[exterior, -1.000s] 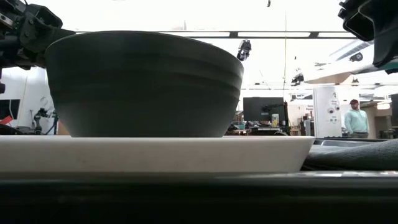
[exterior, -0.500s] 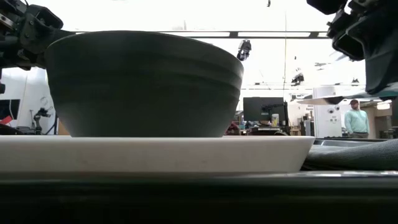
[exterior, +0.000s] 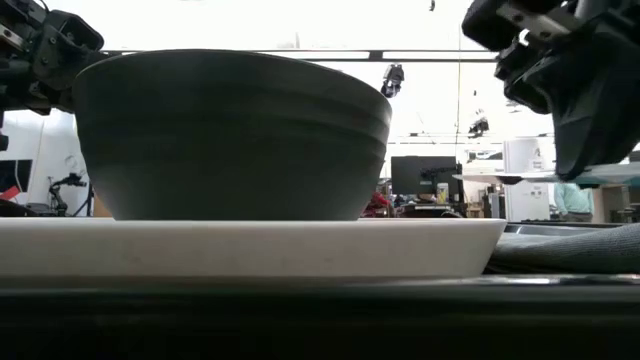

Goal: Set up tray
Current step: Put the green knife on the gray napkin on the black tray

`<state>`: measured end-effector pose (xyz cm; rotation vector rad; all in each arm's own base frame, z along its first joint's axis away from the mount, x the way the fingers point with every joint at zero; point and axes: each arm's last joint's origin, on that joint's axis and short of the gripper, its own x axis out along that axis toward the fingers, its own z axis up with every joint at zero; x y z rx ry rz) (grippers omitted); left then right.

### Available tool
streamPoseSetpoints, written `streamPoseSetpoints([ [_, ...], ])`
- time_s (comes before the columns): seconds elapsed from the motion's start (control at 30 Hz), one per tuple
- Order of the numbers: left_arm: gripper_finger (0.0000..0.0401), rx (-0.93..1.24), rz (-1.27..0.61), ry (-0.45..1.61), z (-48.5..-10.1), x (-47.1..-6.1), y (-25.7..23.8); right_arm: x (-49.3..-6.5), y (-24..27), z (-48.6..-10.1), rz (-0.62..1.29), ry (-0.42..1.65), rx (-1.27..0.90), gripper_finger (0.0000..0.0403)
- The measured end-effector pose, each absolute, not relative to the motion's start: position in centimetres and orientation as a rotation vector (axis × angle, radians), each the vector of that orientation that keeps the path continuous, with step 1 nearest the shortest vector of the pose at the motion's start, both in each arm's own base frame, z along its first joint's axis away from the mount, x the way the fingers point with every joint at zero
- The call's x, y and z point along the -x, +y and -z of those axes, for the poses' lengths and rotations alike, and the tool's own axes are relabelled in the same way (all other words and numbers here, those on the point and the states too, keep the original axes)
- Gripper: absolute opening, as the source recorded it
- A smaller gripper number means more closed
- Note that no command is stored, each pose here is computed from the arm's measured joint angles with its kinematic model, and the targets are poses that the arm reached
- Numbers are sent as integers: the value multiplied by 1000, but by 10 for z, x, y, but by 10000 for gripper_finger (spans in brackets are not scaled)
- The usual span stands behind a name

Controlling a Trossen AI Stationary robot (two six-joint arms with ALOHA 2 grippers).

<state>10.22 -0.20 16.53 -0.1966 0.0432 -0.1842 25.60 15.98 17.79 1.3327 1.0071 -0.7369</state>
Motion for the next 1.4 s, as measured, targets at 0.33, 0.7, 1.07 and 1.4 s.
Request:
streamPoseSetpoints([
  [0.33,151,196,184,43,-165,-102,-2,-260,162,-173,736,1008,-1337,18],
  [0.7,151,199,182,63,-164,-103,-2,-266,167,-165,762,1025,-1341,18],
  [1.07,151,204,179,101,-160,-106,-2,-268,168,-167,777,999,-1364,18],
  [1.4,151,206,177,114,-159,-106,-2,-269,168,-163,793,1003,-1362,18],
])
